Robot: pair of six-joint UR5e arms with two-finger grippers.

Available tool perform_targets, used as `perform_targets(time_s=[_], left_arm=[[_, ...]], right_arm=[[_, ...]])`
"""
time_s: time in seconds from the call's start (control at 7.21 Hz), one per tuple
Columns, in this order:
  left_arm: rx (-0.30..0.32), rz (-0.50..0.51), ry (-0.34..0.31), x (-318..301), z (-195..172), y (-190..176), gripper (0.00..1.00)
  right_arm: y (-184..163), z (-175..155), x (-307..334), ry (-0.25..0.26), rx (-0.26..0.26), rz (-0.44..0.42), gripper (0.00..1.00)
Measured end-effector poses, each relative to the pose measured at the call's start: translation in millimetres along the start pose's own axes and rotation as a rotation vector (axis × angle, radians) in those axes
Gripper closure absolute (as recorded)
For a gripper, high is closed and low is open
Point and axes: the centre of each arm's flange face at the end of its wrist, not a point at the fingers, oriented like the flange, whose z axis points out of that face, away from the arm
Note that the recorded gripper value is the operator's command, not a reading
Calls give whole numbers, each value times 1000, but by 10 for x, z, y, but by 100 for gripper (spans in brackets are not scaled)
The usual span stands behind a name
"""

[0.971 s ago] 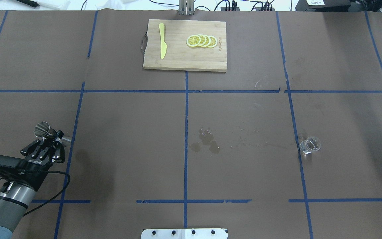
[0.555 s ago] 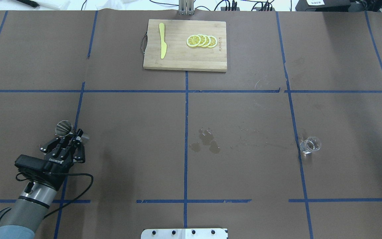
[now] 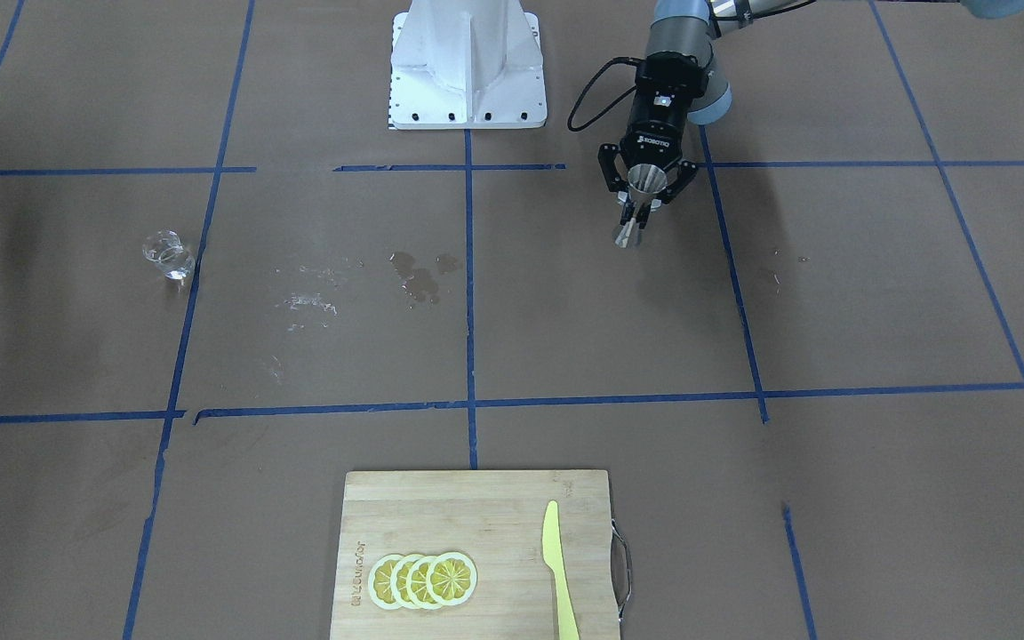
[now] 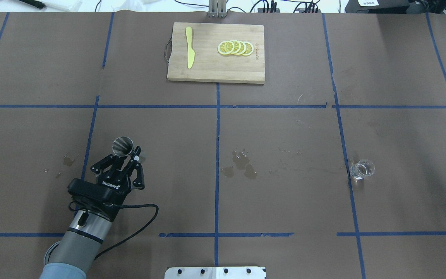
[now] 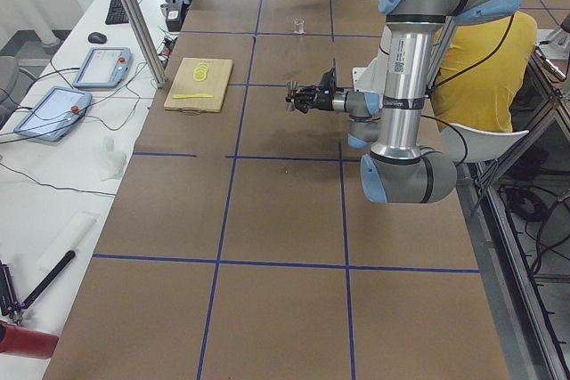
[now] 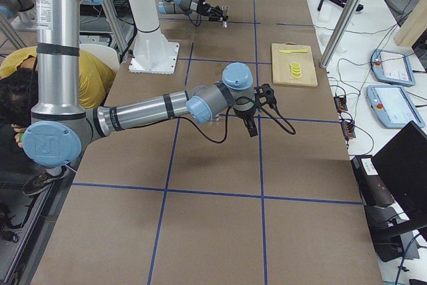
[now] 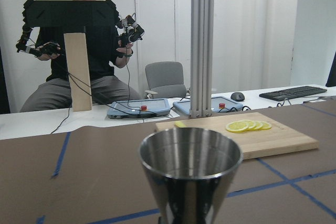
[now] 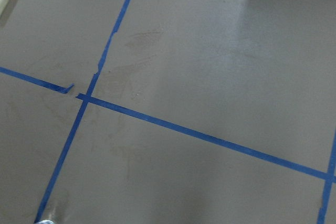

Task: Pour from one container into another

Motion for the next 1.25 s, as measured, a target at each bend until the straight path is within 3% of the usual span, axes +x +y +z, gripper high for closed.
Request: perform_targets(time_s=[0.28, 0.69, 0.97, 1.25], left_arm=[[-10, 26, 29, 190, 128, -88, 100], [-26, 45, 51, 392, 359, -207, 100], [-39, 38, 82, 467, 434, -239, 100], [-24, 8, 95, 587, 531, -384, 100]], right_arm=[[206, 232, -437, -39, 61, 109, 0], [598, 480, -1621, -63, 94, 234, 0], [1068, 819, -2320, 5, 172, 252, 4], [1403, 988, -2587, 55, 261, 302, 2]])
